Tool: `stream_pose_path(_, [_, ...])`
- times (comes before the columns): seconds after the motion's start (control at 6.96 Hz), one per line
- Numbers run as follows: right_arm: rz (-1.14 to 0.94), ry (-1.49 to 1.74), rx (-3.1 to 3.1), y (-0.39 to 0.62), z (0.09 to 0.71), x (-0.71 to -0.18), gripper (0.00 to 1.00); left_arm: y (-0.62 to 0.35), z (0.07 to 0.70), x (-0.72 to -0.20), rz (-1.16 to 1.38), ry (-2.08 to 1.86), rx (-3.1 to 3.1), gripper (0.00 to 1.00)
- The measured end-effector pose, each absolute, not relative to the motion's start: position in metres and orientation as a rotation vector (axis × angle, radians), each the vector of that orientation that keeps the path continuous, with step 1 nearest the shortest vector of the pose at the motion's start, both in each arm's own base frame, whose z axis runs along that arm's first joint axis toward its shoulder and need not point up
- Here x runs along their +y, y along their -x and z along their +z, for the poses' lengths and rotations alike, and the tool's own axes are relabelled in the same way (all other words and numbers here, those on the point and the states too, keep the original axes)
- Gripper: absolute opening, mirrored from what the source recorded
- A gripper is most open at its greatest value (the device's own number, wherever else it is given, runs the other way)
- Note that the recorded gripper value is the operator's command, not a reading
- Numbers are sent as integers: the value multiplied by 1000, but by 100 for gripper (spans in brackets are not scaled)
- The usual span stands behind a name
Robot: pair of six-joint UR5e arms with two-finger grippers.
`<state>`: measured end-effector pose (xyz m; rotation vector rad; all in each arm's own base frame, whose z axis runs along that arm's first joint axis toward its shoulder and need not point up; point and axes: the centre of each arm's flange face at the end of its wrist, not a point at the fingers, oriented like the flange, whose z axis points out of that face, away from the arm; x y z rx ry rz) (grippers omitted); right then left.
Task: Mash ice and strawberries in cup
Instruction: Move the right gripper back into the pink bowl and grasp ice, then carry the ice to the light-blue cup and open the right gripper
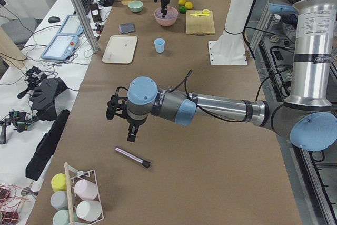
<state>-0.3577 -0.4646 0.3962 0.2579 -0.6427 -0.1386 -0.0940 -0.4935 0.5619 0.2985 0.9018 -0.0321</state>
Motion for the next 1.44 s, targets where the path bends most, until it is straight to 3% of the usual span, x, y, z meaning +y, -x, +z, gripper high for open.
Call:
stream_pose_path(0.57, [-153, -256, -608, 364, 402, -462, 56, 95, 558, -493, -31, -305, 902, 98])
stream_pose_path(0.72, [-154, -255, -604, 364, 404, -461, 49, 95, 558, -492, -30, -306, 902, 98])
stream_pose_path(1.15, [-157, -252, -591, 369, 409, -461, 15, 95, 557, -492, -29, -309, 903, 98])
stream_pose_path(1.29, [-162, -254, -592, 369, 408, -461, 7, 95, 557, -492, -29, -310, 902, 98])
stream_pose_path(1.44, [-168, -259, -596, 368, 405, -461, 7, 95, 557, -492, -30, -310, 902, 98])
